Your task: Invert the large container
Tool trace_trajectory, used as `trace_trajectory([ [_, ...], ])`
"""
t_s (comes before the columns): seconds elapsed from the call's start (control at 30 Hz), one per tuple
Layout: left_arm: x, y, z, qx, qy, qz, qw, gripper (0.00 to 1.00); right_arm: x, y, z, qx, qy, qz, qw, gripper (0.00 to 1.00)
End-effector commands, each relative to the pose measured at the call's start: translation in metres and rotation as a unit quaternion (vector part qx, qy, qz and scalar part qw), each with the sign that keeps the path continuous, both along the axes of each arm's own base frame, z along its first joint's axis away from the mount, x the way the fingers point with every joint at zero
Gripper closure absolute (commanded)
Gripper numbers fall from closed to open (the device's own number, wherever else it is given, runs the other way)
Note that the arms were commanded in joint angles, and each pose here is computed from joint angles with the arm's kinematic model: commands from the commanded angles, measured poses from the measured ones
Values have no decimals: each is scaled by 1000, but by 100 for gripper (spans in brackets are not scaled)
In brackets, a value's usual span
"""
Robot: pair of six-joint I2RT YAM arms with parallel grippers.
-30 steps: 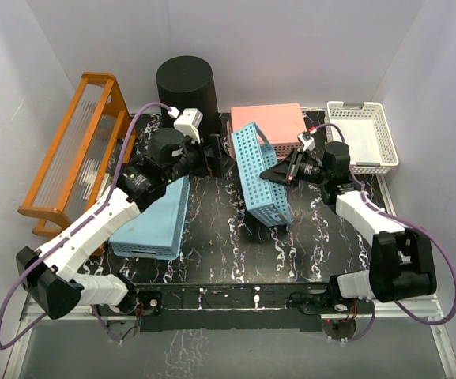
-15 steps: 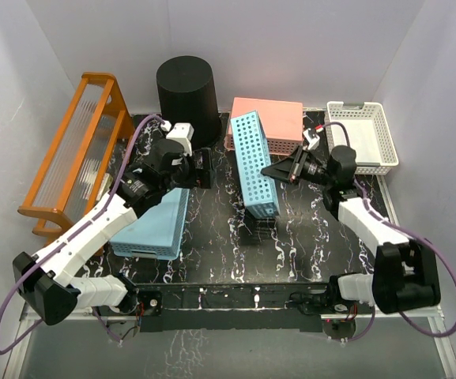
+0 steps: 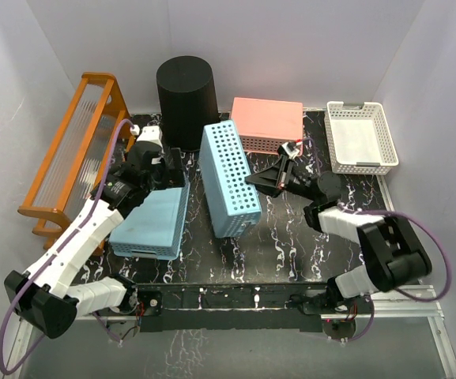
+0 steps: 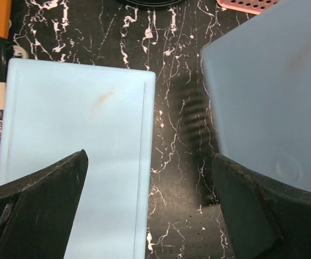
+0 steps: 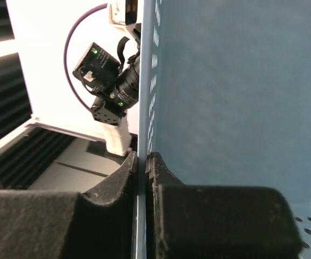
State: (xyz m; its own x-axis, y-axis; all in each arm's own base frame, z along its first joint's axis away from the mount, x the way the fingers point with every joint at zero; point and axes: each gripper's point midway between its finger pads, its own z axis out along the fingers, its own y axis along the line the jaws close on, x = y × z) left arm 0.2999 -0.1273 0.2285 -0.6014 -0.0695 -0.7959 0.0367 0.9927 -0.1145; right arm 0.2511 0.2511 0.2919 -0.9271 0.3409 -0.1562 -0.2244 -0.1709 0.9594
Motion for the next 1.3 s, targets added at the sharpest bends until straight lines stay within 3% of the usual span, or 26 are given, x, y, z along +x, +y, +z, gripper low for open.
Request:
trace_trajectory([
  [0.0,-5,20,14,-8,-13,11,1000,2,-17,-6,28,117,-14,19,993,100],
  [0.13,-10,17,17,-23,-20,-7,1000,1,-7,-10,-9,118,51,13,992,100],
  [0.17,-12,17,17,-22,-18,-9,1000,2,-6,-12,-18,110,60,10,992,95],
  [0.23,-14,18,19,-22,-17,-8,1000,1,-6,-14,-34,89,62,5,994,73],
  [0.33,-16,20,23,-22,-20,-5,1000,2,0,-23,-52,64,69,-15,995,48],
  [0.47,-17,16,25,-25,-5,-12,1000,2,12,-51,-102,-15,119,-63,991,31],
  [0.63,-14,1,19,-38,8,-45,998,1,49,-72,-110,-147,70,-116,980,23],
  [0.73,-14,-13,9,-56,27,-71,996,1,66,-88,-114,-276,51,-162,946,17],
  [0.87,-15,-21,4,-74,32,-81,993,1,81,-117,-96,-394,-15,-215,894,16],
  [1.0,-18,-18,1,-72,40,-73,994,1,79,-120,-85,-428,-38,-232,873,14],
  [1.2,-24,-11,-2,-68,53,-54,995,1,63,-65,-76,-465,-75,-218,855,10],
  [1.27,-26,-5,-3,-64,54,-43,996,1,57,-43,-78,-481,-84,-206,848,4],
])
